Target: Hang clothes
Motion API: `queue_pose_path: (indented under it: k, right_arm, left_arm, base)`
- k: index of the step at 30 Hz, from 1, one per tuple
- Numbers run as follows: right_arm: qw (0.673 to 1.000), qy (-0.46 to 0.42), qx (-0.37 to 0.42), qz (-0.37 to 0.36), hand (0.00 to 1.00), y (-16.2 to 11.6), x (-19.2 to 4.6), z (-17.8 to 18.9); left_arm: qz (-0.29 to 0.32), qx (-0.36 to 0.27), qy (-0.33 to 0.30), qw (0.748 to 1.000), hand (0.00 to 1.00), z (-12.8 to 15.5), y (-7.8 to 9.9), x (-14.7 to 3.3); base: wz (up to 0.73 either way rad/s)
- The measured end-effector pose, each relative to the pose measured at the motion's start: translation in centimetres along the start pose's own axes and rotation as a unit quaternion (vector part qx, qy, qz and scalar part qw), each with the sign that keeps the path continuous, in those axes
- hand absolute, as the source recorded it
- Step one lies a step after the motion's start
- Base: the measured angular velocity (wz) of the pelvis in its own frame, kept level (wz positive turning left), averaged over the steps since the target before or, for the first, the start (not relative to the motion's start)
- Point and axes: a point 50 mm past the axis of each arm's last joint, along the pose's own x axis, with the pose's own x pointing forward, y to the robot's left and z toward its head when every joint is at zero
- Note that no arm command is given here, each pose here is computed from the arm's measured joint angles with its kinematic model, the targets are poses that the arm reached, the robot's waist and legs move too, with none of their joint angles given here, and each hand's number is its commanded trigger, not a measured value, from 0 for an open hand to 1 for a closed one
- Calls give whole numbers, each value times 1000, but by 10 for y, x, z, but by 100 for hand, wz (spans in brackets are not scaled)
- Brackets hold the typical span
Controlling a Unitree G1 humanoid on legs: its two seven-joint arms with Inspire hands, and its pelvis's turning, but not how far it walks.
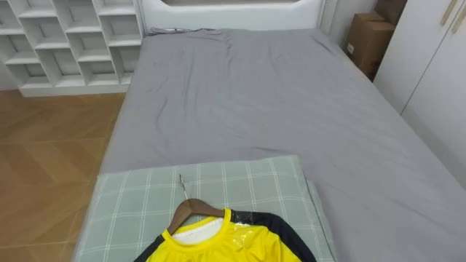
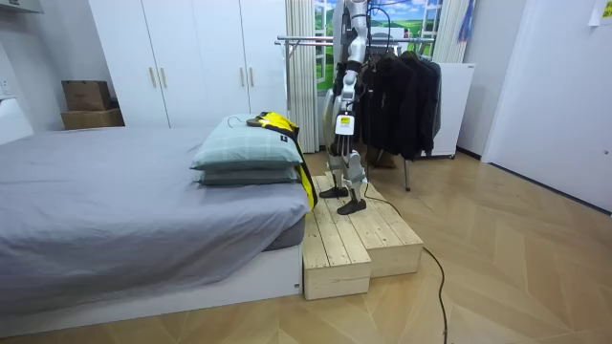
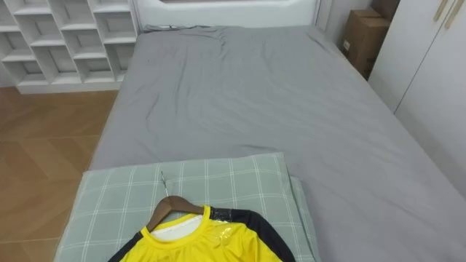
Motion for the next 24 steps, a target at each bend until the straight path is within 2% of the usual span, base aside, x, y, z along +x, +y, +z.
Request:
queue_pose_path:
  k: [24]
  right_arm:
    - [1000,0,-3,15,0,2,0,0]
  left_arm:
    - [8,-1,-1,1000,0,0,1,0]
  base:
    - [0]
